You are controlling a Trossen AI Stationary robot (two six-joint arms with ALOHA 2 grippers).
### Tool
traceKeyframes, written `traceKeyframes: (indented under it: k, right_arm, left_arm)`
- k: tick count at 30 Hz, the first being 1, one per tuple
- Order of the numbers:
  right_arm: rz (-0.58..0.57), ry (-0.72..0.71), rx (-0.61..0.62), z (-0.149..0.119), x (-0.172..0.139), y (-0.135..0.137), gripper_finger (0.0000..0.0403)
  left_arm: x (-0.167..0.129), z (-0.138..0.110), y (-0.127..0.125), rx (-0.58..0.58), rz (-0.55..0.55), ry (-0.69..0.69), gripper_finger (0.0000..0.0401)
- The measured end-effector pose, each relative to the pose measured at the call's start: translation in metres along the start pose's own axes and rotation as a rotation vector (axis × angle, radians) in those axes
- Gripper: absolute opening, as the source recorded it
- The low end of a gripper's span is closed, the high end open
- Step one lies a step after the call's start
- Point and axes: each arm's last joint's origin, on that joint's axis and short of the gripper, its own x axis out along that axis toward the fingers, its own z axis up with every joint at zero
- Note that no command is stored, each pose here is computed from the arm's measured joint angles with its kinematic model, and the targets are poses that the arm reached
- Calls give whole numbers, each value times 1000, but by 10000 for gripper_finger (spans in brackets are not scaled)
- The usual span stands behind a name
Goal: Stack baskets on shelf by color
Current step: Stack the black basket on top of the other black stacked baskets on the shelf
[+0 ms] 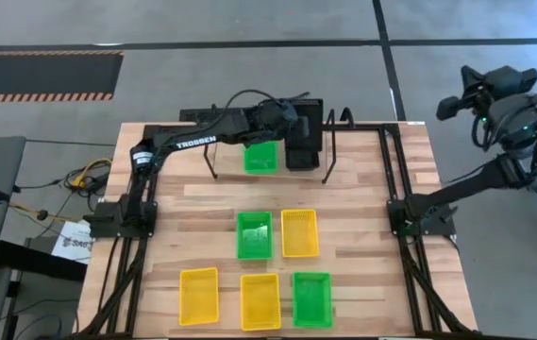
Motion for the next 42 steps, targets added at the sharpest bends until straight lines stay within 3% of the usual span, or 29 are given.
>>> traceKeyframes:
  k: [6, 11, 17, 27, 37, 42]
  right_arm:
    - [-5, 16, 0, -7, -2, -19, 0]
    - [25, 21, 2, -11, -3, -30, 0]
    - [33, 18, 3, -16, -5, -42, 0]
    - [37, 16, 0, -18, -5, -47, 0]
    - [37, 16, -10, -19, -5, -47, 0]
    - [38, 16, -9, -19, -5, -47, 0]
  left_arm:
    - [24, -26, -1, -86, 49, 11, 0]
    - [39, -36, -8, -152, -3, -12, 0]
    - [44, -47, -1, -149, 69, 29, 0]
    - [41, -49, 2, -152, 117, 55, 0]
    - [15, -28, -7, -128, 173, 37, 0]
    - [23, -34, -4, -124, 194, 56, 0]
